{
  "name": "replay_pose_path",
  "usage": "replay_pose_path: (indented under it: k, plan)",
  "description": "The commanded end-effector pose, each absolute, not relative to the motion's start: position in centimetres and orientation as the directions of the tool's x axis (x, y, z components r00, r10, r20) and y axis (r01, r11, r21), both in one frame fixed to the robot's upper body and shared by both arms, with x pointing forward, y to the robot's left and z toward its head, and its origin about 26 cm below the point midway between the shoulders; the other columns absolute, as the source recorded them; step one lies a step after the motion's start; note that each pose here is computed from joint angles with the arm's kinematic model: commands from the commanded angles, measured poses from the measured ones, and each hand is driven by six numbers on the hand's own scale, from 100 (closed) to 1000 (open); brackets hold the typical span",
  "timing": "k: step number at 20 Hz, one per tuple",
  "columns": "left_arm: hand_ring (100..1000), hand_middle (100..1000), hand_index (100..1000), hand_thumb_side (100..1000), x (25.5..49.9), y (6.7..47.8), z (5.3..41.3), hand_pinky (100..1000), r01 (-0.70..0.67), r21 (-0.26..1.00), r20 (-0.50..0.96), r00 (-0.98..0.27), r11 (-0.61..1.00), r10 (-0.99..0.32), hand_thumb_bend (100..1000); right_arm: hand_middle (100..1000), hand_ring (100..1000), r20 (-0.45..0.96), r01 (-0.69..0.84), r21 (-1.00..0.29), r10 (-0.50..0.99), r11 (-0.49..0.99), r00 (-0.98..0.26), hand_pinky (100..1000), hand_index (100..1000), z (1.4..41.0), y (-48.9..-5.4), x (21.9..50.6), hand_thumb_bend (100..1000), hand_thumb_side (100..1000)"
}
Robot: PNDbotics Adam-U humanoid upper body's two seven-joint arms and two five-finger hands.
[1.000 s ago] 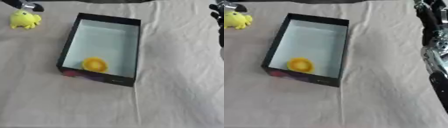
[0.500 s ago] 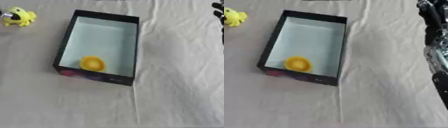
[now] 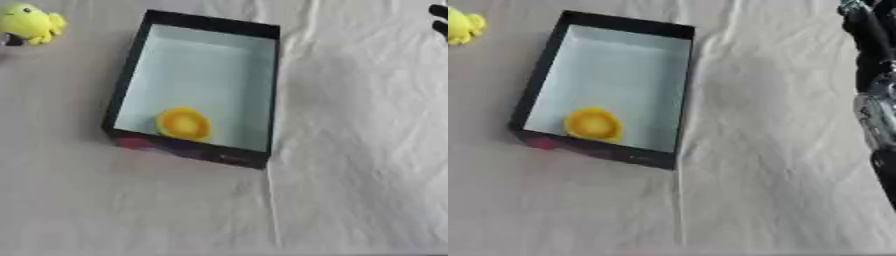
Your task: Pick up objects on the table and place them in the box.
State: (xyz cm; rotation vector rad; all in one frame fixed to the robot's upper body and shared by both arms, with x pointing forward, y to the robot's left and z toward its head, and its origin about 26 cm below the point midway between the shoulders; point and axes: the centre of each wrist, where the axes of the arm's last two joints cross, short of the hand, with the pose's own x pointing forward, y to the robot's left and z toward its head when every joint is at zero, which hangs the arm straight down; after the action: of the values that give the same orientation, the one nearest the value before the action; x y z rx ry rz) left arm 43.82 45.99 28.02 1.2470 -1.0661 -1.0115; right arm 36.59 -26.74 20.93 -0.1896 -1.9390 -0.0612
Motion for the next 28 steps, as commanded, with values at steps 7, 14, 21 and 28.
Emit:
replay_pose_path:
  k: [7,14,21,28]
  plan:
    - [813,800,880,222,42.8,48.6,29.6,815,-0.042,0.998,0.064,0.329,0.053,-0.942,568,847,842,0.903,0.131,-0.073,0.121,0.989,-0.412,930,870,22.9,-26.0,36.4,484,547]
    - [708,667,757,100,43.1,48.4,29.4,704,0.023,0.997,0.067,0.339,0.079,-0.938,324,846,842,0.909,0.145,-0.072,0.125,0.987,-0.398,930,869,22.5,-26.4,36.4,486,548]
    - [522,455,526,100,43.2,46.8,30.6,545,-0.095,0.995,0.005,0.269,-0.022,-0.963,220,847,843,0.909,0.147,-0.071,0.125,0.987,-0.397,930,870,22.5,-26.5,36.4,483,547]
    - [488,422,487,100,42.2,42.2,35.0,514,-0.285,0.950,-0.122,0.034,-0.126,-0.992,245,847,843,0.914,0.152,-0.071,0.126,0.986,-0.387,930,870,22.1,-26.7,36.3,480,547]
